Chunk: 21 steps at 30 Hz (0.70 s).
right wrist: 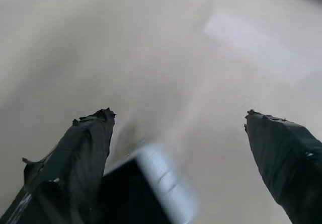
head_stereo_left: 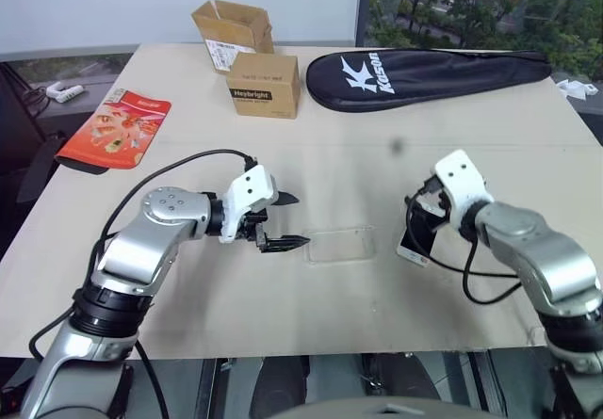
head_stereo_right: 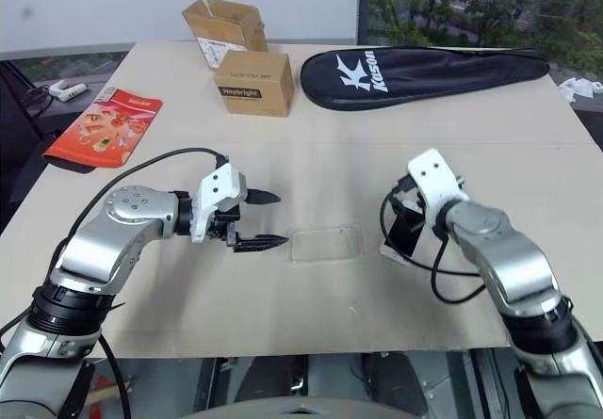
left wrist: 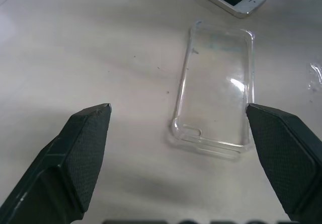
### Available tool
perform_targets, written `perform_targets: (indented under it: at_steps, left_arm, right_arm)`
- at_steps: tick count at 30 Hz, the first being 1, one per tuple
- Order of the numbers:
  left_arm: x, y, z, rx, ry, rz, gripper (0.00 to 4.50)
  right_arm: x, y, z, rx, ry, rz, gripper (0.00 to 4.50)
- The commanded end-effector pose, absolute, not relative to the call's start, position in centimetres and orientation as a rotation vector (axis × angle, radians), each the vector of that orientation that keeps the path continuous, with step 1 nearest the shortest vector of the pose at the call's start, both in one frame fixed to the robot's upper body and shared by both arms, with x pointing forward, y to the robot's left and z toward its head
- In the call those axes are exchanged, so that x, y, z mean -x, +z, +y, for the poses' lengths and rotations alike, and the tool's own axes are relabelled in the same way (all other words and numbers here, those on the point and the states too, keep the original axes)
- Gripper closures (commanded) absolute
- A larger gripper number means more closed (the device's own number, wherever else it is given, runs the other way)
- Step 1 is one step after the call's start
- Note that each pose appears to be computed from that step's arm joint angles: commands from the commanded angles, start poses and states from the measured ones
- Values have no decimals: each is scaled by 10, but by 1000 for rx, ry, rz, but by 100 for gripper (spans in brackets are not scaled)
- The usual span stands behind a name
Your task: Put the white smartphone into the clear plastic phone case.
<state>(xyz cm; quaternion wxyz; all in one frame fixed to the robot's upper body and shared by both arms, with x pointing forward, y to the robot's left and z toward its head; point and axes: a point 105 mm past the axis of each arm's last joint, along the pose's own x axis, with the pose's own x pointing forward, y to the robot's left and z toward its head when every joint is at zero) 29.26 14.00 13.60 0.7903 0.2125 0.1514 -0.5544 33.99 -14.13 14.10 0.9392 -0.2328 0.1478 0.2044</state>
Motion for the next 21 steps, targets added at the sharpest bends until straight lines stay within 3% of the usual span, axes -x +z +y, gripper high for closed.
perform_targets:
  at_steps: [1, 6, 11, 16, 21]
  left_arm:
    - [-292, 146, 138, -482, -1189, 274, 5]
    - [-286, 149, 139, -469, -1190, 261, 5]
    - [-279, 152, 136, -459, -1233, 241, 5]
    - [-261, 171, 117, -335, -1373, 145, 5]
    - [-262, 168, 115, -353, -1398, 151, 5]
  right_arm:
    - [-346, 142, -132, 545, 471, 268, 0]
    - [-346, 116, -159, 701, 466, 389, 0]
    - [-337, 107, -189, 709, 426, 475, 0]
    - [-304, 101, -212, 637, 412, 579, 0]
    - [-282, 106, -224, 552, 372, 603, 0]
